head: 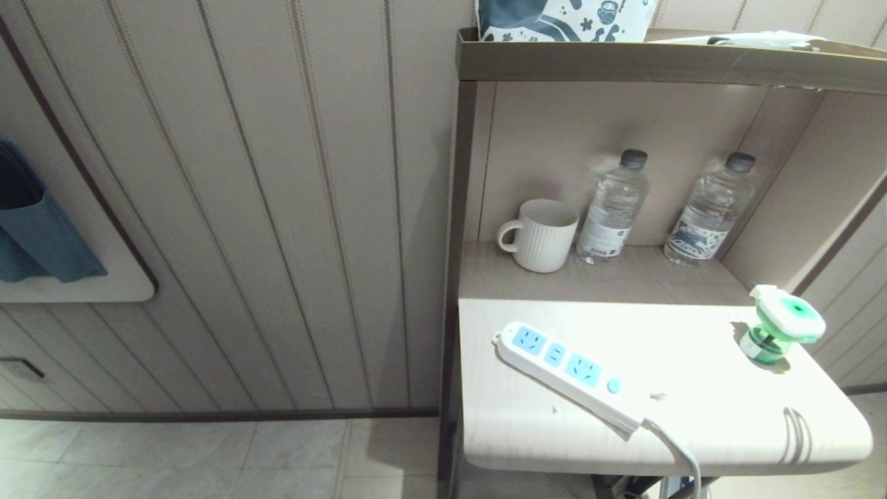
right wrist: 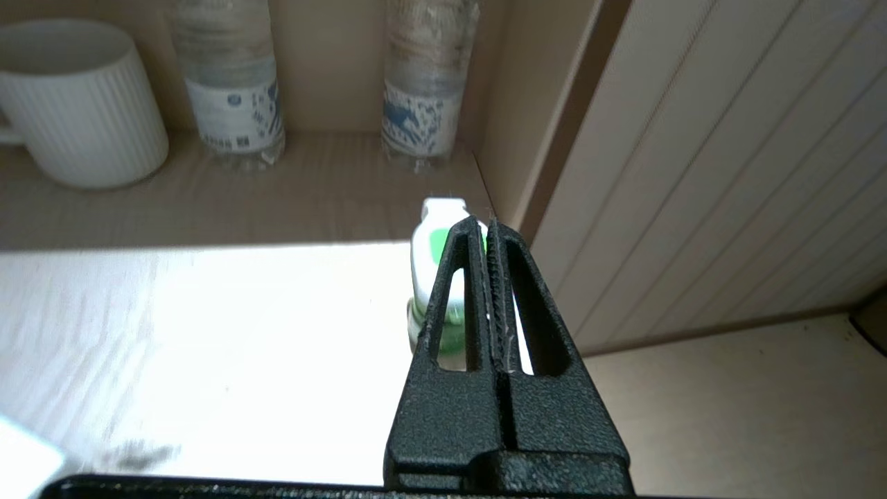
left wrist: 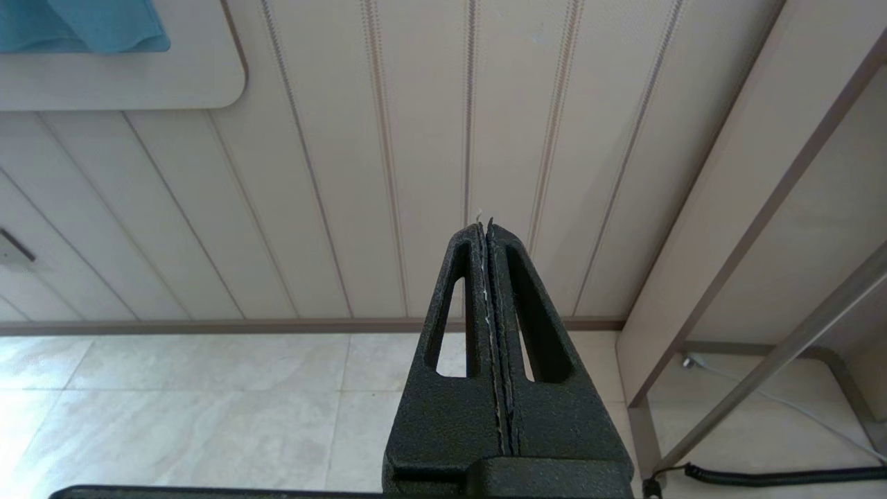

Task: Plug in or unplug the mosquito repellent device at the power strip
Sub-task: Pick up the mosquito repellent liquid

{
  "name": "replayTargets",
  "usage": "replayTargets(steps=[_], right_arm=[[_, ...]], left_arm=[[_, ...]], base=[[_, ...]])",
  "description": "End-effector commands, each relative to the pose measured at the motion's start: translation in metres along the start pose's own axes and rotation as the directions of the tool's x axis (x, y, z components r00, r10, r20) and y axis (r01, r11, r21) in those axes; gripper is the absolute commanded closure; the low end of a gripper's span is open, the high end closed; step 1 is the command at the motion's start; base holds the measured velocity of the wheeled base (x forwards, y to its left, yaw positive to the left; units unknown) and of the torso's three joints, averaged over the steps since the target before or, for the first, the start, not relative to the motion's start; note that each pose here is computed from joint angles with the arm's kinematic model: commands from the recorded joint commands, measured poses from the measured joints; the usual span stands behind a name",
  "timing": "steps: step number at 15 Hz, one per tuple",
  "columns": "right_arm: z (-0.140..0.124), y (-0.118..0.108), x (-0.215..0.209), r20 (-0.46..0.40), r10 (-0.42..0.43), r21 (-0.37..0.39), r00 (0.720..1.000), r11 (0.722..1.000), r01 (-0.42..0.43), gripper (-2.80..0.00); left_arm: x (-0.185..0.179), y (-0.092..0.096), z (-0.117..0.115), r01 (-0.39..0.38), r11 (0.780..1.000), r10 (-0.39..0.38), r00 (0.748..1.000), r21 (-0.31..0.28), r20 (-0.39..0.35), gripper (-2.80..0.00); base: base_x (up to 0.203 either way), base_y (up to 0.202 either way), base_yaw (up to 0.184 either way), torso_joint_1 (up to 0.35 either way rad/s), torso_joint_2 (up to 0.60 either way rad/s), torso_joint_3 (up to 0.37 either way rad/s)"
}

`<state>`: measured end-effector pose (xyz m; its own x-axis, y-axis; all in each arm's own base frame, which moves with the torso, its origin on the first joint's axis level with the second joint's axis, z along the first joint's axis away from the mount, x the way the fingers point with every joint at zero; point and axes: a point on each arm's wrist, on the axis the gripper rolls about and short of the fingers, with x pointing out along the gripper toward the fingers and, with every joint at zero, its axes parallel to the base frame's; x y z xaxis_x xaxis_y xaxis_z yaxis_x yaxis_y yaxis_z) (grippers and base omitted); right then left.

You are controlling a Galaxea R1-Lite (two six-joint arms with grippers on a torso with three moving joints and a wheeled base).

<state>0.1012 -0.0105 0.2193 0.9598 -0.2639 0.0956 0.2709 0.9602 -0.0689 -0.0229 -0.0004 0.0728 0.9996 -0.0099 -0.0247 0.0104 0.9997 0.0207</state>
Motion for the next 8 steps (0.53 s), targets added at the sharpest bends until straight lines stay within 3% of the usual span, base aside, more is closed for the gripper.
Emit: replayTargets(steps=[1, 5, 8], right_arm=[[0.002, -0.012, -0.055, 0.010, 0.001, 0.003, 1.000, 1.000, -0.001, 0.00], [-0.041, -0.020, -0.110, 0.002, 0.006, -0.005, 1.000, 1.000, -0.006, 0.00], [-0.108, -0.016, -0.120, -0.150, 0.034, -0.074, 0.988, 0.996, -0.046, 0.00]], left_arm=[[0.000, 0.000, 0.000, -0.001, 1.000, 0.001, 1.000, 0.000, -0.001, 0.00], [0.000, 0.000, 0.000, -0.001, 1.000, 0.001, 1.000, 0.000, -0.001, 0.00], [0.000, 0.000, 0.000, -0.001, 1.000, 0.001, 1.000, 0.000, -0.001, 0.00]], base=[[0.000, 0.000, 0.000, 0.000, 0.00, 0.000], [0.000, 0.000, 0.000, 0.000, 0.00, 0.000], [0.000, 0.000, 0.000, 0.000, 0.00, 0.000]])
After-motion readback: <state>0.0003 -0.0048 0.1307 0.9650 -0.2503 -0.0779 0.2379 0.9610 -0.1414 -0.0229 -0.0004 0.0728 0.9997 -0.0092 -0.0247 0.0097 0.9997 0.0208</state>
